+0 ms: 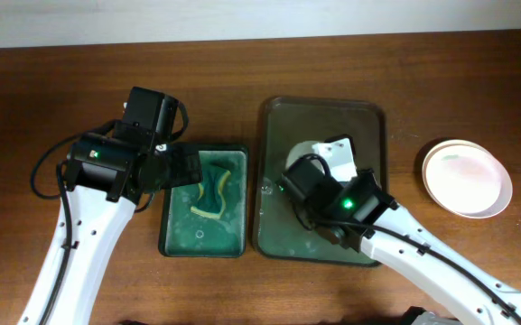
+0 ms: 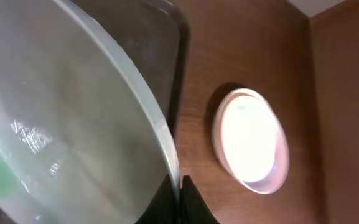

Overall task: Clean dirty plates on tray and stack at the side
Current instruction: 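Lift the plate with the right gripper and stack it on the side plates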

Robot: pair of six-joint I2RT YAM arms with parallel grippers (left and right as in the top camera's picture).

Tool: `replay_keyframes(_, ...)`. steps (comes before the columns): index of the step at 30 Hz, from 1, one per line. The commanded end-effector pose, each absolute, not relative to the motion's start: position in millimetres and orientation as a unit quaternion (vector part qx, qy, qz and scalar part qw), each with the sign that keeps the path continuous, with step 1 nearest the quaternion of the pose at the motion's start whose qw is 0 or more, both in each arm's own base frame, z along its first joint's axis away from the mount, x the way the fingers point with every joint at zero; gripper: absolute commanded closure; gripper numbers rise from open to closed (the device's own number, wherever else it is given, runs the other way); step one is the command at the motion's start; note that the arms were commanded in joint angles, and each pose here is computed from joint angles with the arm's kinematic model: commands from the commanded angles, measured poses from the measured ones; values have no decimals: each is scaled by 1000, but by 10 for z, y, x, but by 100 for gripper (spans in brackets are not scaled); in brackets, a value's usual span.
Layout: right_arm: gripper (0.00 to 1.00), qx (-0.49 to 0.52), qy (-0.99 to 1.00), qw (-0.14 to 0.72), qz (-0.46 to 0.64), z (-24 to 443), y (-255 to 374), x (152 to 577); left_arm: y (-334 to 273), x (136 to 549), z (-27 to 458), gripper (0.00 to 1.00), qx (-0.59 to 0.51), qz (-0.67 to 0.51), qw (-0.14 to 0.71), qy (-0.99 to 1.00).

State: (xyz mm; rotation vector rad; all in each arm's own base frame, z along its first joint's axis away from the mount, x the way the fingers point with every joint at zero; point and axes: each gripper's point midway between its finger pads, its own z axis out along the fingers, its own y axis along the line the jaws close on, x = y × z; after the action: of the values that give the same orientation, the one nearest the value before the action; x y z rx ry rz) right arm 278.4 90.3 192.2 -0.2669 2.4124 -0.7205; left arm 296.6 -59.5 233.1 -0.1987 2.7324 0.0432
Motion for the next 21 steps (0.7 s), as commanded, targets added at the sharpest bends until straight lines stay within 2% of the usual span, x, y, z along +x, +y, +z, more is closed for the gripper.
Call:
replay_keyframes(1, 96, -96, 887, 330, -307, 2060, 862, 2817, -560, 2958, 2363, 1, -67, 21, 205, 976)
replay_keyframes(12, 96, -137, 822, 412, -369, 2411, 1065, 2791, -560, 2958, 2362, 0, -67, 21, 205, 976)
replay_keyframes(21, 96, -151, 820, 401, -379, 2405, 1038, 2763, -560, 2958, 2363, 1, -67, 21, 205, 976)
